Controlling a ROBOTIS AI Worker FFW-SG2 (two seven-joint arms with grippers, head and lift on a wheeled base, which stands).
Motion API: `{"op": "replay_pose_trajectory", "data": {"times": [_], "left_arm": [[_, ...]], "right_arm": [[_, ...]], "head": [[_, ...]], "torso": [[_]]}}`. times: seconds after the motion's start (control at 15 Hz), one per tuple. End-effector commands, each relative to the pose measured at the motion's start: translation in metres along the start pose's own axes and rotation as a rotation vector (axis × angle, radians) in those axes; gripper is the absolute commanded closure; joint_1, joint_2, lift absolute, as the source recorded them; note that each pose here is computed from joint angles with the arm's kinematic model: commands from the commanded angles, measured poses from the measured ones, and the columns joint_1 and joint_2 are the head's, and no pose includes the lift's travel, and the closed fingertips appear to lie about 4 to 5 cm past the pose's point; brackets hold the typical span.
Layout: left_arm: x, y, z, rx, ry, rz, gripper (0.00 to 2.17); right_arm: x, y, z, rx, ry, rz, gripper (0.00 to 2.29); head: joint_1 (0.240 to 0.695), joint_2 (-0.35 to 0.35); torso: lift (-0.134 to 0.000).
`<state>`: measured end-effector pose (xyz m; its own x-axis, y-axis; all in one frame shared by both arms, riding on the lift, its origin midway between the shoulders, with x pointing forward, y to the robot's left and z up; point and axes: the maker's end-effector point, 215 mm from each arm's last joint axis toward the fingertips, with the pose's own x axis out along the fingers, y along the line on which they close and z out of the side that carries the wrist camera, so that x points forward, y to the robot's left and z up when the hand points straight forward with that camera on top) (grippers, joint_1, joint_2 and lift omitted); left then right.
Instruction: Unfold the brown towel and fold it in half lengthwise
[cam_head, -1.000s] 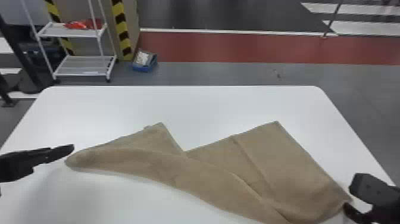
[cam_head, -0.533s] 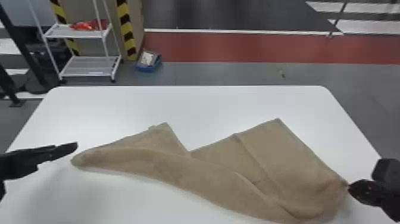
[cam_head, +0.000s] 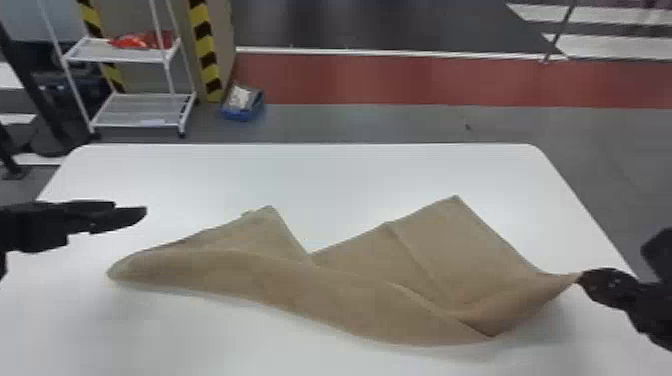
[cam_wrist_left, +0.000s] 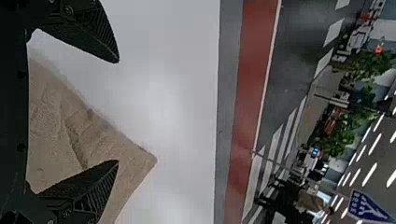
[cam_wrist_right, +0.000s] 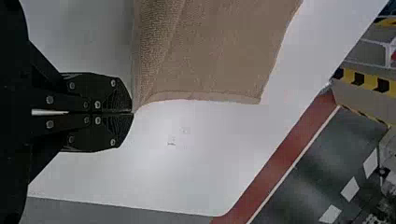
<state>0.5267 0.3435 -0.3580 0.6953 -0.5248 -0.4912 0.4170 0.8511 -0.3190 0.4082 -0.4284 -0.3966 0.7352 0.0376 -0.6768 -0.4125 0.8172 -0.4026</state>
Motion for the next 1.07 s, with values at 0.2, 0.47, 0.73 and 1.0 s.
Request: {"op": "replay_pose_trajectory", "data": {"times": [0.2, 0.47, 0.73, 1.0], "left_arm": [[0.062, -0.036, -0.004, 0.206, 0.173, -0.123, 0.20], [0.089, -0.063, -0.008, 0.327, 0.260, -0.148, 0.20], [0.128, -0.093, -0.009, 0.345, 0.258, -0.171, 0.21], [0.161, -0.100, -0.007, 0.380, 0.226, -0.157, 0.27]], "right_arm": [[0.011, 0.021, 0.009, 0.055, -0.001, 0.030, 1.69], [0.012, 0.029, 0.000, 0.057, 0.017, 0.040, 1.69], [0.013, 0.037, -0.004, 0.051, 0.032, 0.043, 1.69], [0.012, 0.041, -0.012, 0.048, 0.049, 0.046, 1.69]], "head": [[0.695, -0.123], [0.695, -0.157], [0.695, -0.192], [0.695, -0.236]], "torso": [[-0.123], [-0.123], [-0.123], [-0.123]]}}
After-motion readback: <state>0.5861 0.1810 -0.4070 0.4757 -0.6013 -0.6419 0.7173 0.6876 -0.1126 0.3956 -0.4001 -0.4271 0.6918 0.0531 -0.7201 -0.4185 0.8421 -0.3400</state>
